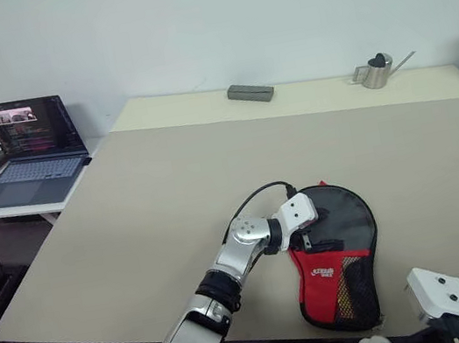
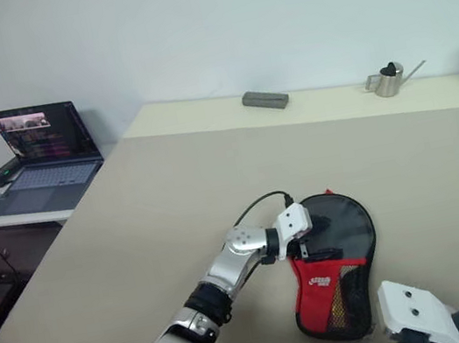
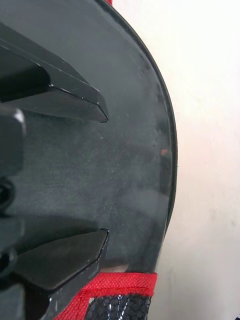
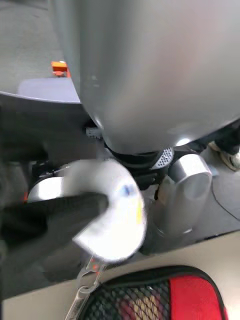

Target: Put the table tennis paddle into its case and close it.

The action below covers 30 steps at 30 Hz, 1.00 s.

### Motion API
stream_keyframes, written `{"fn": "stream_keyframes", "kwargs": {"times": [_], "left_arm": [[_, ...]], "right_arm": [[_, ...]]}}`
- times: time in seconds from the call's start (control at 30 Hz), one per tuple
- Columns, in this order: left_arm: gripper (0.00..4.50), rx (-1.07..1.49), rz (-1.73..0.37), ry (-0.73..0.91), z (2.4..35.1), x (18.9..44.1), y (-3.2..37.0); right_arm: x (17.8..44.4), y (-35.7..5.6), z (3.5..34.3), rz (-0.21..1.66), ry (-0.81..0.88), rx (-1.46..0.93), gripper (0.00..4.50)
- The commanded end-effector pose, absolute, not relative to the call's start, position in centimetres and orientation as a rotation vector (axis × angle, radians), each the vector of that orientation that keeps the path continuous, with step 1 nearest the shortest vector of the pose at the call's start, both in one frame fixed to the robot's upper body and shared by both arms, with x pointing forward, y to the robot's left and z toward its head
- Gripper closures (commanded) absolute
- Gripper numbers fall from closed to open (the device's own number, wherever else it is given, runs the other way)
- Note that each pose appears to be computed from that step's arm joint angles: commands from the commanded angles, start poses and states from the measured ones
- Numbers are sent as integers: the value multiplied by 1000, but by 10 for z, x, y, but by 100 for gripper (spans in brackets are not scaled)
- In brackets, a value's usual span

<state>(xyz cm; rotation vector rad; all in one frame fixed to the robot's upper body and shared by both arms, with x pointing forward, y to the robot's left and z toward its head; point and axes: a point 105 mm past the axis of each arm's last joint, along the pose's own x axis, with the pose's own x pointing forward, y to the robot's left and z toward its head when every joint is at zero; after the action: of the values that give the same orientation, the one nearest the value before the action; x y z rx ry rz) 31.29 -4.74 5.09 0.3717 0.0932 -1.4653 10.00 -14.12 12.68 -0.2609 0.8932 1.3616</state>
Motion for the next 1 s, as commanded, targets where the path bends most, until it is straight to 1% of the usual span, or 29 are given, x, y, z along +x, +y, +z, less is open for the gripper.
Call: {"fn": "stream_keyframes", "kwargs": {"times": [0.03,0.2,0.3,0.4,0.57,0.73,0.8,0.9,1.0], "left_arm": [[79,441,-1481,405,-23,288,-26],[79,439,-1476,404,-23,288,-26],[79,435,-1472,402,-22,289,-25],[79,421,-1462,399,-21,290,-26],[79,387,-1452,379,-14,292,-29],[79,339,-1426,340,2,299,-33],[79,322,-1414,317,10,303,-32],[79,256,-1401,275,26,307,-29],[79,203,-1396,239,41,309,-27]], "right_arm": [[110,-150,134,1362,877,-270,275],[141,-176,146,1279,834,-241,275],[158,-186,156,1232,756,-237,275],[175,-190,164,1192,668,-228,275],[200,-186,168,1124,539,-233,275],[226,-187,170,1059,433,-232,275],[239,-187,174,1033,350,-239,275],[263,-191,177,963,263,-194,275],[277,-191,177,930,218,-175,275]]}}
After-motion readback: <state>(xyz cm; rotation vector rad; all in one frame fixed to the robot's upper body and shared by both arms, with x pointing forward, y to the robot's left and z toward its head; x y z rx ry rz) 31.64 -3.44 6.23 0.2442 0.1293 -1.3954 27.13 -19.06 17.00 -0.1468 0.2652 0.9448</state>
